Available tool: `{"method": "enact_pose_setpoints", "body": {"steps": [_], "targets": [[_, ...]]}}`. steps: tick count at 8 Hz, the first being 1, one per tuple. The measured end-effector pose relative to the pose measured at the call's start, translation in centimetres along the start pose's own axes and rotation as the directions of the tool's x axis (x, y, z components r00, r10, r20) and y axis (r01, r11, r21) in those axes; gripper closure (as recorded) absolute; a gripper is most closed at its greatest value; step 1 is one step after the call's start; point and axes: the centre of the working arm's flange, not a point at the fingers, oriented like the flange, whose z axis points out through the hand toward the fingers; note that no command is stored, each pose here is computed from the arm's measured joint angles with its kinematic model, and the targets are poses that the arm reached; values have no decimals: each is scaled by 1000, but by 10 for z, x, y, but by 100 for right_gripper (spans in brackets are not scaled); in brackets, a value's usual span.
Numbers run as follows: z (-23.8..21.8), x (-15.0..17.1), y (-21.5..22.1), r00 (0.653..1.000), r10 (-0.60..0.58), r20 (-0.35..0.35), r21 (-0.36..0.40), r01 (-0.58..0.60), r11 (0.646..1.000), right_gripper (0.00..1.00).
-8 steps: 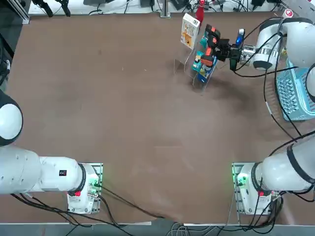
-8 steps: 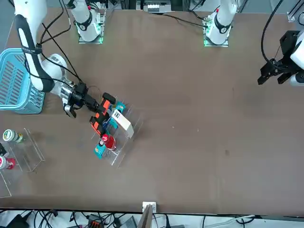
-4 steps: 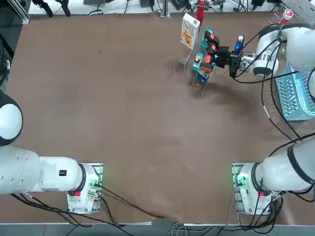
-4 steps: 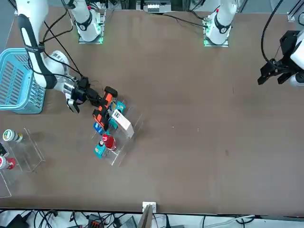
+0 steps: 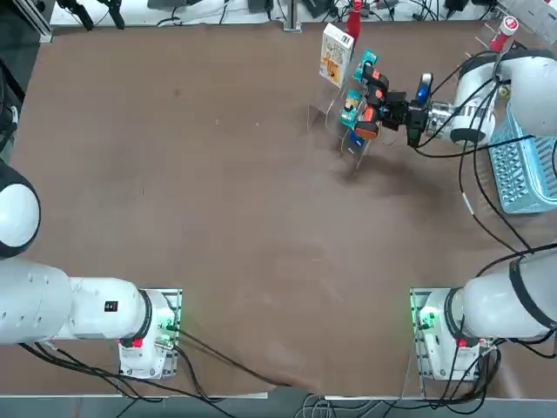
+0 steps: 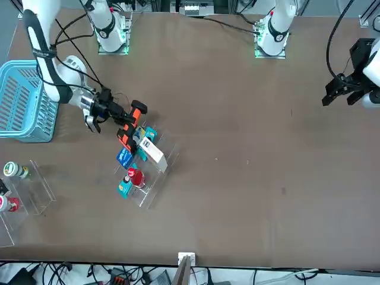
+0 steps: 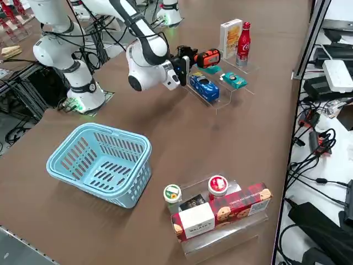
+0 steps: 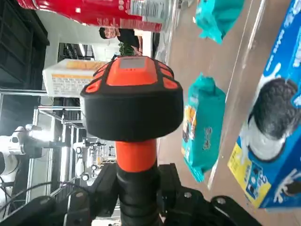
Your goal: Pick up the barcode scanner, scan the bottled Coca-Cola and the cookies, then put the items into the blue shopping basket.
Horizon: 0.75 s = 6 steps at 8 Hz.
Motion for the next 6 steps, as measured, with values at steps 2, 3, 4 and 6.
{"method": "enact_pose_setpoints", "body": {"steps": [2,3,4,6], "targets": [[4,-9,3,1000,5,17,-1,-5,1000,56],[8,-14,3,1000,4,30,-2,-4,1000,56],[11,-16,3,999,2,37,-1,-2,1000,56],[11,-15,1,999,-2,37,0,2,1000,56]]}}
